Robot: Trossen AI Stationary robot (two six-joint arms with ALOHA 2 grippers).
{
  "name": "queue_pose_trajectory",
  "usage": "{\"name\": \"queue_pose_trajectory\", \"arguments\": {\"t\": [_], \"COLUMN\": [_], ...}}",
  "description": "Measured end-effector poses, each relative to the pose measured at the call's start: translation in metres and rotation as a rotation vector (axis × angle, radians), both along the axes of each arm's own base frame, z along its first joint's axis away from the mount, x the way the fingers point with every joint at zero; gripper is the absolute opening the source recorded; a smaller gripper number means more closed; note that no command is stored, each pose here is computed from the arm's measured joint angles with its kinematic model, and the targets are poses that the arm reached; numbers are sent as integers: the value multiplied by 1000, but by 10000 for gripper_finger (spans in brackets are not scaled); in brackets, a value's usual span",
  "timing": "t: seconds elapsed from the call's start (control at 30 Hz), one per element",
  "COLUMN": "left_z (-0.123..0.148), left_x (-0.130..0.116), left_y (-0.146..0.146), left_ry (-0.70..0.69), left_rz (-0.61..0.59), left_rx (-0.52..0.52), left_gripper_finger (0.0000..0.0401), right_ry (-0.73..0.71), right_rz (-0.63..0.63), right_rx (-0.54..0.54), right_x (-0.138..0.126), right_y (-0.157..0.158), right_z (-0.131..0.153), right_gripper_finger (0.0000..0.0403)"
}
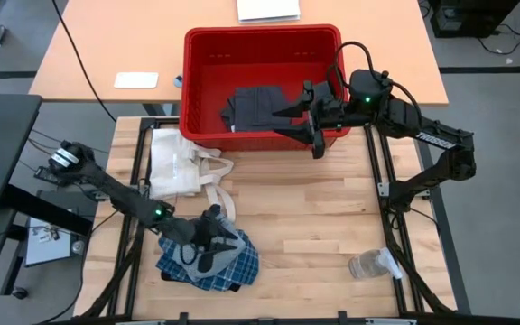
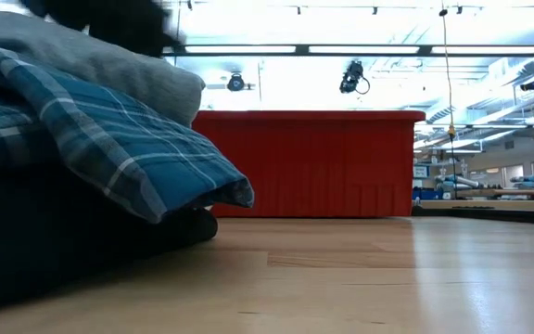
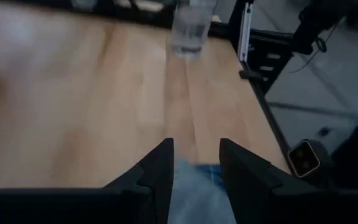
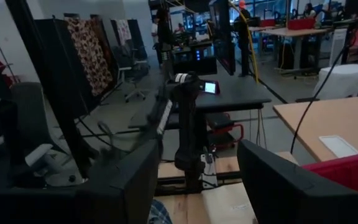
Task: Fold laundry
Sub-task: Remove the gray shirt from the red bin
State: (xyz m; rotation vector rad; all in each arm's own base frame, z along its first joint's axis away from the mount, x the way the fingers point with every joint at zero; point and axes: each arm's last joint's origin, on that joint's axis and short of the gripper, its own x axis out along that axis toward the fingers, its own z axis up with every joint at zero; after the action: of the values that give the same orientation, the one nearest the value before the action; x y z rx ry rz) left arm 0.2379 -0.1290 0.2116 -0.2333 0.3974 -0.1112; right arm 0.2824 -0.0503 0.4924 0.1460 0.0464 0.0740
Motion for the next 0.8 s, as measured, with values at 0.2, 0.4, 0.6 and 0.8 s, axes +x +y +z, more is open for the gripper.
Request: {"name": "queue_pose_trajectory", "arguments": {"t": [0.2, 0.4, 0.6, 0.8], "left_z": [-57, -28, 30, 77], "left_x": [-9, -7, -5, -1], "left_y": [3, -2, -8, -9], "left_ry": [10, -98, -182, -105], "left_rz": [43, 3, -17, -8], "left_rx": [-175, -255, -136, 127], "left_gripper_finger": [132, 132, 132, 132], "right_ry": [-1, -3, -4, -4], "right_rz": [13, 8, -16, -18], "right_rx": [-2, -4, -6, -6], "right_x": [1, 0, 0, 0], "right_y": [4, 2, 1, 1], "right_z": [0, 0, 1, 1], "right_gripper_finger": [226, 226, 226, 226]}}
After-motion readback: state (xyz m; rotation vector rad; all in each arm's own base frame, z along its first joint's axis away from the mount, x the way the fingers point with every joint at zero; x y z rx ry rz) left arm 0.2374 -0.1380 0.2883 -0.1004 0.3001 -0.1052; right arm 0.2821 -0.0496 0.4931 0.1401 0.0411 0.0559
